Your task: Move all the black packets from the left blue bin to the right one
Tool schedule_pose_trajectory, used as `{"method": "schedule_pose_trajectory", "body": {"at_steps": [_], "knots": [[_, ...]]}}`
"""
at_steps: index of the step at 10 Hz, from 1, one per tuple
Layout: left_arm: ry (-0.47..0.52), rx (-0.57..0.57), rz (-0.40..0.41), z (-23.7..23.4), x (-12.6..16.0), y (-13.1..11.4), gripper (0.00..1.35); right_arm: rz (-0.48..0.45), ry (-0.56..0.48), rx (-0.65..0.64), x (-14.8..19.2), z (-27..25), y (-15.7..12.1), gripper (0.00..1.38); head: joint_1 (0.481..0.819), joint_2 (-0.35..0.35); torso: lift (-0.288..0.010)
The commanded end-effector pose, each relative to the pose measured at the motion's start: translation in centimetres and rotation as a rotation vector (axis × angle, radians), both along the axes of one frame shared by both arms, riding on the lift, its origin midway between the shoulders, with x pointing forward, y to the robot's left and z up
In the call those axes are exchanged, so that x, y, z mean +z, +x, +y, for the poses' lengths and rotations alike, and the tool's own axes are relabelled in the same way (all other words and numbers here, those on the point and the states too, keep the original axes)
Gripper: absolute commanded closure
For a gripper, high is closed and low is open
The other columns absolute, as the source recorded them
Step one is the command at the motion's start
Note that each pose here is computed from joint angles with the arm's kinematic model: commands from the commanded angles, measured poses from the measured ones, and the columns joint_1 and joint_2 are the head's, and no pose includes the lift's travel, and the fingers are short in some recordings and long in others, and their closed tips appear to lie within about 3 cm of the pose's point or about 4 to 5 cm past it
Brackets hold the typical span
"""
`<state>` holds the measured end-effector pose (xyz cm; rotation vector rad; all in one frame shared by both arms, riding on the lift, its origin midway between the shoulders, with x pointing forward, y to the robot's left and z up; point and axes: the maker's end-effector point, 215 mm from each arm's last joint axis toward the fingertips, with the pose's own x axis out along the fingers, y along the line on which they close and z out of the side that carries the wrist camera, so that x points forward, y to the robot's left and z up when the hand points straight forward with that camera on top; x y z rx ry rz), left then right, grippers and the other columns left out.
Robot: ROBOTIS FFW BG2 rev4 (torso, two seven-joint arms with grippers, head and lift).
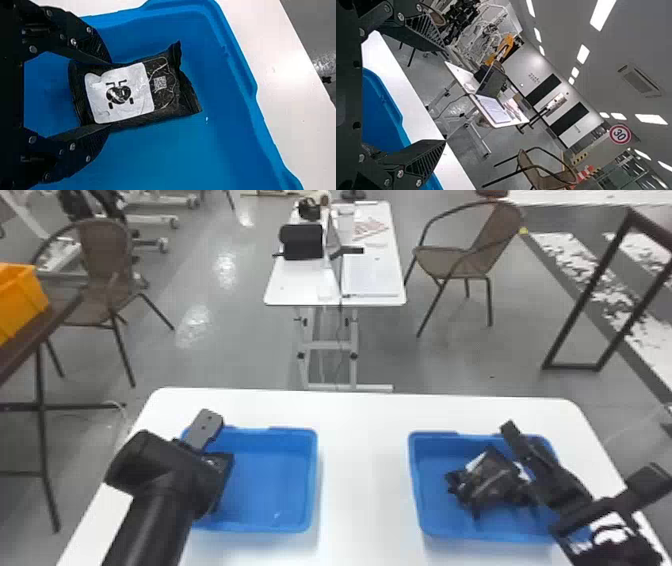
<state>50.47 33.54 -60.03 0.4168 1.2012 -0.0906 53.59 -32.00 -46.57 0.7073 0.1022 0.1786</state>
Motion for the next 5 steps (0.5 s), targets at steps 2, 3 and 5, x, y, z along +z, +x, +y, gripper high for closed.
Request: {"method": "schedule_pose_trajectory", "body": {"at_steps": [2, 3, 5], "knots": [[-0.008, -0.098, -0.033, -0.9, 0.0, 1.3, 1.22, 0.005, 0.006, -0.001, -0.3, -0.2, -0.3, 0.21, 0.695, 0.017, 0.000], [-0.034, -0.127, -0.054, -1.8, 0.2, 2.0, 1.22, 0.003, 0.005, 0.000, -0.1, -0.2, -0.3, 0.21, 0.695, 0.014, 0.000], [-0.116, -0.201, -0.131, -3.5, 1.1, 2.8, 1.22, 0.000, 0.007, 0.005, 0.0, 0.0, -0.2, 0.21, 0.695, -0.008, 0.000]]}}
